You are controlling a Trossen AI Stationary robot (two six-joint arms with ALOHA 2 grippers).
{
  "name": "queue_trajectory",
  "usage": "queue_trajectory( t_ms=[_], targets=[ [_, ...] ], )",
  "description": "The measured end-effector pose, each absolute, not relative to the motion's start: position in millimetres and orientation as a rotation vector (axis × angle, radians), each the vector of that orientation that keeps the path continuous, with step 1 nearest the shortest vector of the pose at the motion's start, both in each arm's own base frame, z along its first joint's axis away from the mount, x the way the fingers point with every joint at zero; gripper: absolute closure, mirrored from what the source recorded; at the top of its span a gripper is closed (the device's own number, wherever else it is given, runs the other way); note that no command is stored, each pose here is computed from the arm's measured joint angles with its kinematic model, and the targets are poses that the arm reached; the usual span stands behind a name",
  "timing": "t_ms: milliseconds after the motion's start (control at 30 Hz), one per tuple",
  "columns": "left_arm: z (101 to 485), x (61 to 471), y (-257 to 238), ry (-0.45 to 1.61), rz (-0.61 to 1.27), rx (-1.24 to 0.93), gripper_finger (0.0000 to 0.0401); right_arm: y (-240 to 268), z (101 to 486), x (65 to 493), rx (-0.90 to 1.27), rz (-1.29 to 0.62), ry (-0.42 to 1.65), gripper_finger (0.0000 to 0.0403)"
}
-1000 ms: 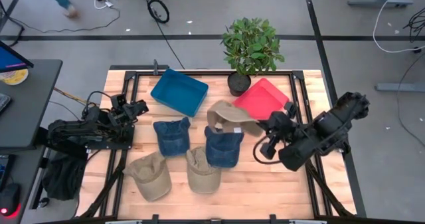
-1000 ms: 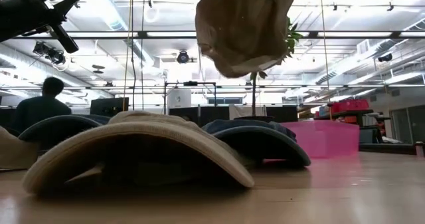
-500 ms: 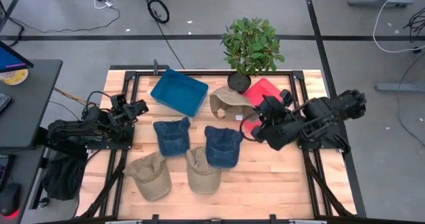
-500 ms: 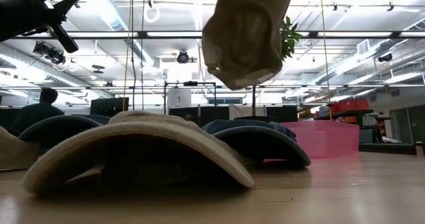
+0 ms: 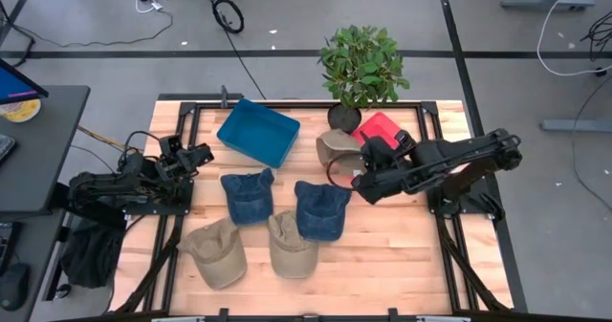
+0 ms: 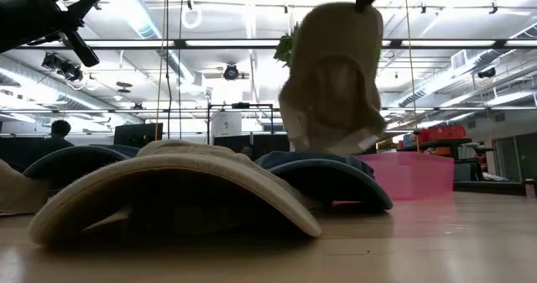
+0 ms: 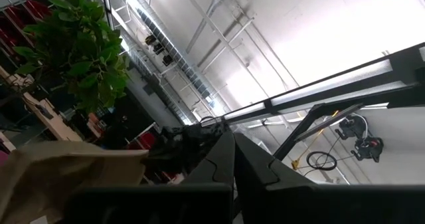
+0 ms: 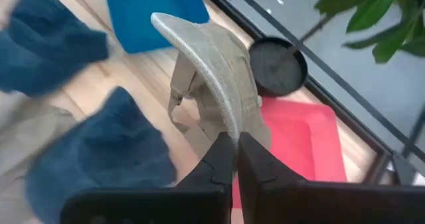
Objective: Pick & Place hat
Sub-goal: Put the right brown cap into the red bin
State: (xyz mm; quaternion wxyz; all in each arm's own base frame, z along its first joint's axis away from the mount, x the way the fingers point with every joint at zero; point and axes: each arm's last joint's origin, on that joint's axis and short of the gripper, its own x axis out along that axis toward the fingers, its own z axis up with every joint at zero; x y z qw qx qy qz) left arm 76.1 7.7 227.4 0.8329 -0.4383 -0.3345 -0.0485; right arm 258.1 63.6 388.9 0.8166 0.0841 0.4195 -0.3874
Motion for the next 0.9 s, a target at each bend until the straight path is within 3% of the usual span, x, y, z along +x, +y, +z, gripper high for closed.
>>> queue_trajectory(
  t_ms=[900],
  targets=[
    [227, 76, 8, -0.709, -0.110, -0.947, 0.0398, 21, 288, 253, 0.104, -1.093, 1.222, 0.0403]
  ],
)
